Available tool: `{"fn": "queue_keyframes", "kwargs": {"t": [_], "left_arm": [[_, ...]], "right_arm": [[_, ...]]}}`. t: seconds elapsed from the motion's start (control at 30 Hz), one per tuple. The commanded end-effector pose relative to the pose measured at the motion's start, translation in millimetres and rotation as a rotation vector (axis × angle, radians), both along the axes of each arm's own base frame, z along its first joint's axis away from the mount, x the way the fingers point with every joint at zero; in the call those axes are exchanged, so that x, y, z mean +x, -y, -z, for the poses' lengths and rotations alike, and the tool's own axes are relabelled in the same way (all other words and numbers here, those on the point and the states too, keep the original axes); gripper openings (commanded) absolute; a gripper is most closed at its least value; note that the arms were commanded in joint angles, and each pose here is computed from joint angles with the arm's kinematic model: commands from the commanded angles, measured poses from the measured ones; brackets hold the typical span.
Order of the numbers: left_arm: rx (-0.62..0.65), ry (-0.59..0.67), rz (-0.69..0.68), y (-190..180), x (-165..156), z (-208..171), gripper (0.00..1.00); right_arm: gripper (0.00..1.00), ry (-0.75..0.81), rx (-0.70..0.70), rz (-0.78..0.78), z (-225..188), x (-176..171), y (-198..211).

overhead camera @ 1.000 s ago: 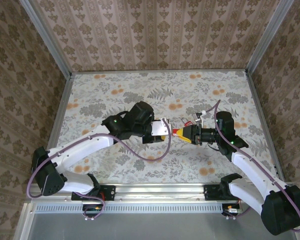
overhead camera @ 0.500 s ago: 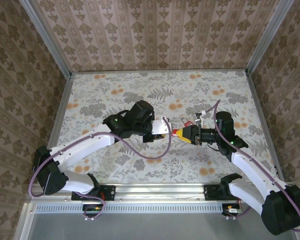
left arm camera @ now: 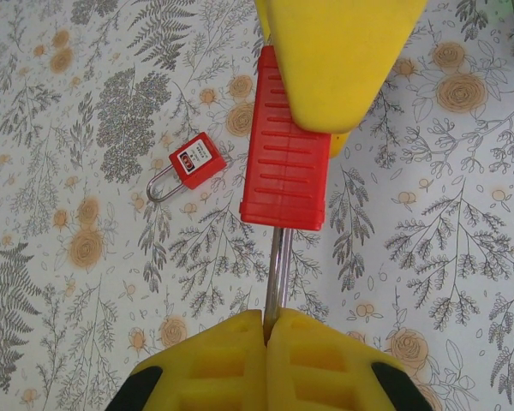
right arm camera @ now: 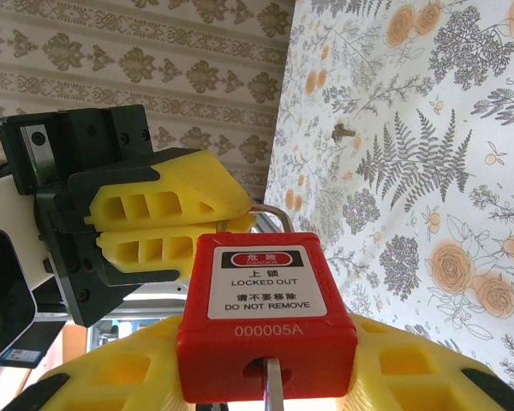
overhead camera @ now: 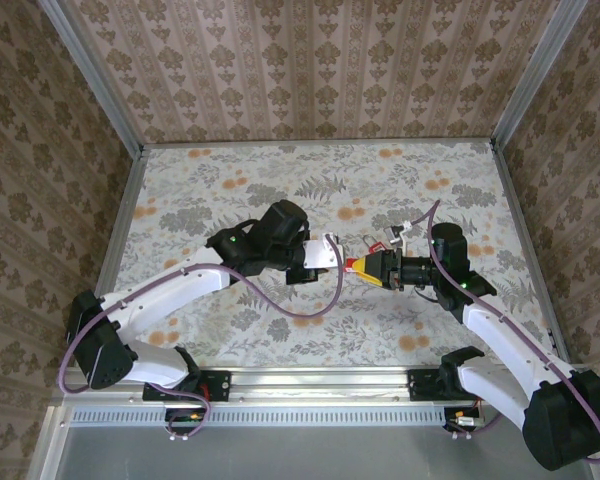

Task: Unlock with the key

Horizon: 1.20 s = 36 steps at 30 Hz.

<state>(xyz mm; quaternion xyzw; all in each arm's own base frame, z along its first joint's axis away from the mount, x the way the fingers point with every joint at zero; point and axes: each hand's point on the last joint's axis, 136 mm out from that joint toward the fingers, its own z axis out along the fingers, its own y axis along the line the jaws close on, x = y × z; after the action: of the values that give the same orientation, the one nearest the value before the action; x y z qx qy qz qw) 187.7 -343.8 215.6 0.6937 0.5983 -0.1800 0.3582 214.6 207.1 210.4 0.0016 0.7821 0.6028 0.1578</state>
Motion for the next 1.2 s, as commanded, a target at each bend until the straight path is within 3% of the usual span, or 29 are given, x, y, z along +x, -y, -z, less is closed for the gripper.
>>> {"fn": "queue_keyframes", "kwargs": {"t": [0.0,1.17], "left_arm": [[-0.036,0.034,0.007,2,4,-12,0.0],[0.008,0.074,-0.086,-30,9,-4,0.0]], "right_arm": [[0.24,0.029,-0.006,0.0,-2,1,0],[0.24,0.032,-0.005,0.034,-4,5,11]]}}
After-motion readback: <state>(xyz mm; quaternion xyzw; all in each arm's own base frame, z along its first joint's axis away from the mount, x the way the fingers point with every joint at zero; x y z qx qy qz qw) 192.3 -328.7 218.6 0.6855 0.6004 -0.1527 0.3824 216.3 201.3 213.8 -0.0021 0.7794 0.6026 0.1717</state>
